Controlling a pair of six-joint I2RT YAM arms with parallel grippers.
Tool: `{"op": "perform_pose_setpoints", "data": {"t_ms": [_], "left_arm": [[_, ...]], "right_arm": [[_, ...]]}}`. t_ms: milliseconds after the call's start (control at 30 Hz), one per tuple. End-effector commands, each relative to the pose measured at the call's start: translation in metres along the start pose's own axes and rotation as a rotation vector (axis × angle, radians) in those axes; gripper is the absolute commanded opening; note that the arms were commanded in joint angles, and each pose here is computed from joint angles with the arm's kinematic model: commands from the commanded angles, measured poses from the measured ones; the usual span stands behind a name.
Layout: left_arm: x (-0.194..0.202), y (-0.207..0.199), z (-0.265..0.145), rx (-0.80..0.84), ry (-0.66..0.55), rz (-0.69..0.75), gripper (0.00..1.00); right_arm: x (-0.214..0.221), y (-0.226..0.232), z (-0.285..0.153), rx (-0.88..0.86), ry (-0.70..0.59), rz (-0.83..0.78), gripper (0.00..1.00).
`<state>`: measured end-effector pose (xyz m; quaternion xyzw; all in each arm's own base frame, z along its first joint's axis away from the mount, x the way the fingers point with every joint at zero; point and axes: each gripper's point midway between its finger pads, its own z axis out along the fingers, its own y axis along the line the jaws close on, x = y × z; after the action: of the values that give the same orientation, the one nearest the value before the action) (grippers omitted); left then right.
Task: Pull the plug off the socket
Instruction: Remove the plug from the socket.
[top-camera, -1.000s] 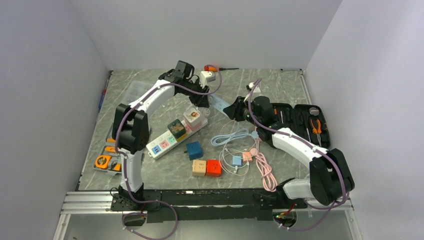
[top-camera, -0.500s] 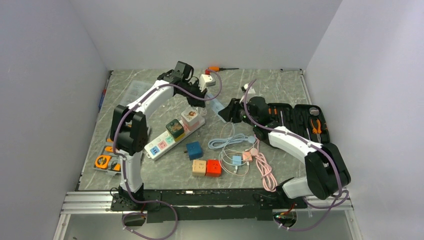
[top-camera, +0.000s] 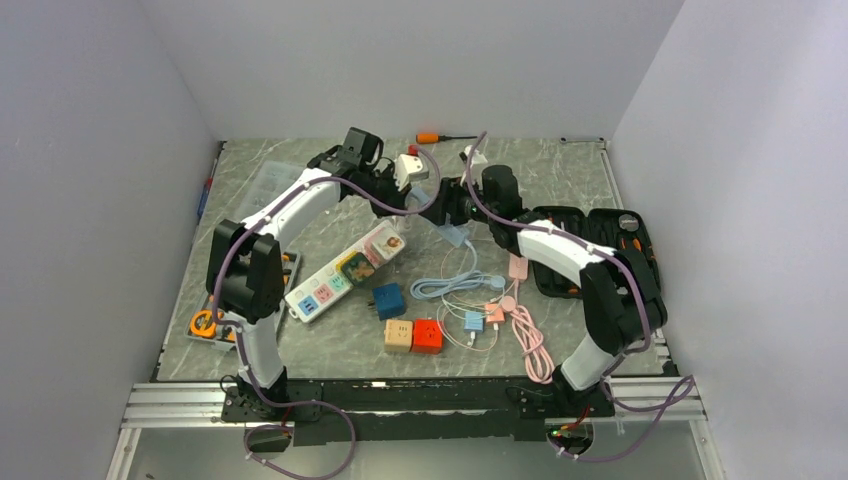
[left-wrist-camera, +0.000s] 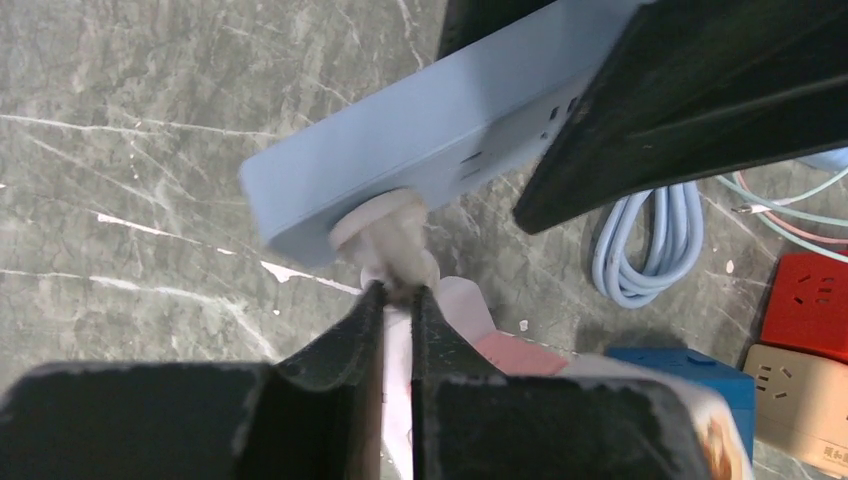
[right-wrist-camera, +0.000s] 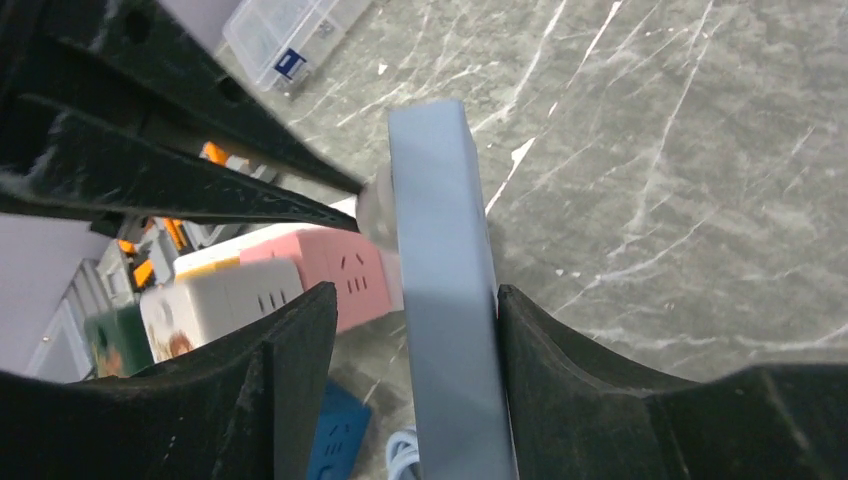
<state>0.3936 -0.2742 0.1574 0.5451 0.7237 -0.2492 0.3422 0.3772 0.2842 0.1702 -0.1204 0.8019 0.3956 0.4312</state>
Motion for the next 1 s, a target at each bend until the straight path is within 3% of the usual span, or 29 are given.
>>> {"op": "perform_pose_setpoints", "data": {"t_ms": [0,200,700,967], "left_arm": [[-0.07,-0.011,-0.019,0.005,-0.201,0.12,0.0],[-0.07,-0.008,-0.019,-0.006,-0.199,0.133,0.0],[-0.05,-0.013,-0.027,0.019,-0.191,0.058,0.0],[-0.041,-0.013,-0.034,0.045,-0.19,0.024,0.0]], "right_arm": [[-0.021,0.035,0.013,-0.172,0.027,-0.121,0.59],[-0.003,0.032,0.014,-0.194,0.102,-0.162,0.49],[0.066,-0.01,0.03,-0.122,0.296,-0.112,0.53],[0.065,0.003,0.032,-0.179,0.259,-0.062,0.02]]}}
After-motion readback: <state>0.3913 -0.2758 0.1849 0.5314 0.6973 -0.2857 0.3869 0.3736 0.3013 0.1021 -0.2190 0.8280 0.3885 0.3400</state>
